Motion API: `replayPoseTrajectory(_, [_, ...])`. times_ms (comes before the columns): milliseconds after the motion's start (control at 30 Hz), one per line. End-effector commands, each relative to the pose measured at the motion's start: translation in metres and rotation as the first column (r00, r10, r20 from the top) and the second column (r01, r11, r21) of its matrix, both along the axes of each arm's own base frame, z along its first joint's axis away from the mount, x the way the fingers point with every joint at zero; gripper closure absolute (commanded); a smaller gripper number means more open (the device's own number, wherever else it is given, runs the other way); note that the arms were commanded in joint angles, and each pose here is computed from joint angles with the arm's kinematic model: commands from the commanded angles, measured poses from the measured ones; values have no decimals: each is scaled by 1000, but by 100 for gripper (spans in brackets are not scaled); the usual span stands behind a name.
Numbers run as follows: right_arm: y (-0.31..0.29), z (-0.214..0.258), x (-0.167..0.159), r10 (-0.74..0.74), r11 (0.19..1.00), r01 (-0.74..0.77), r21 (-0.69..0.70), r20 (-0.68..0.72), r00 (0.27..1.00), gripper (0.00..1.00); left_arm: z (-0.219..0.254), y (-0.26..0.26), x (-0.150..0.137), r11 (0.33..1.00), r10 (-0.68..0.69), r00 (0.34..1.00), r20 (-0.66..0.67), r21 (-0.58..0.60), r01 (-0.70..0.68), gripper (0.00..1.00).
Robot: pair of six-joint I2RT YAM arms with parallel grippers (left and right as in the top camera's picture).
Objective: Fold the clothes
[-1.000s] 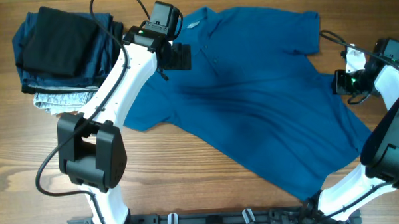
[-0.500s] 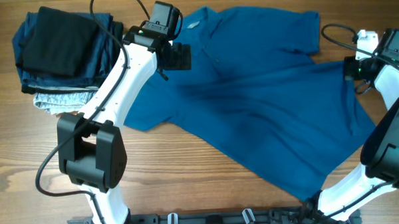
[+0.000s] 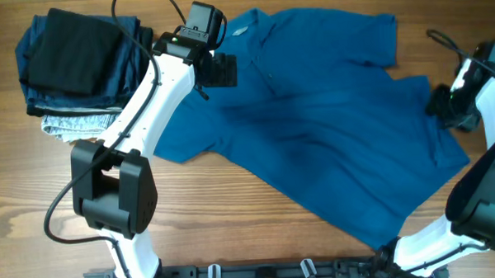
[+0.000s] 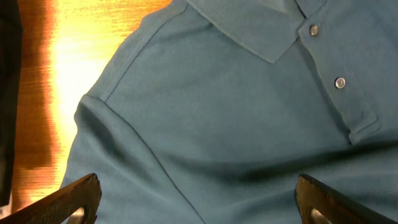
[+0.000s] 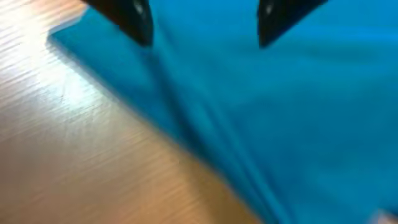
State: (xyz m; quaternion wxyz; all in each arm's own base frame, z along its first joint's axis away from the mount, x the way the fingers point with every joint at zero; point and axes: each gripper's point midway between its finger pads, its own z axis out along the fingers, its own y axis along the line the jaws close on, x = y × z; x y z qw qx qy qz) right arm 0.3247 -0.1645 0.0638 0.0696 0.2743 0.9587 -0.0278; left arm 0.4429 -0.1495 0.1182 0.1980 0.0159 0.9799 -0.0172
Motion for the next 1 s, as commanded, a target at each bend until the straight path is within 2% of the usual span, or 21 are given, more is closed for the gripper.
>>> replayPoseTrajectory(0, [17, -9, -23, -198, 976, 202, 77, -61, 978, 96, -3, 0, 0, 1000, -1, 1000, -5, 5, 1, 0])
replayPoseTrajectory(233, [15, -60, -38, -244, 968, 246, 38, -49, 968, 96, -3, 0, 0, 1000, -1, 1000, -5, 5, 1, 0])
replayPoseTrajectory(333, [-8, -58, -43, -289, 954, 285, -95, -43, 956, 96, -3, 0, 0, 1000, -1, 1000, -5, 5, 1, 0])
replayPoseTrajectory(667, [-28, -47, -34, -309, 938, 305, -163, 4, 951, 94, -3, 0, 0, 1000, -1, 1000, -5, 5, 1, 0])
replayPoseTrajectory(967, [-52, -36, -2, -304, 915, 336, -222, 165, 938, 90, -3, 0, 0, 1000, -1, 1000, -5, 5, 1, 0])
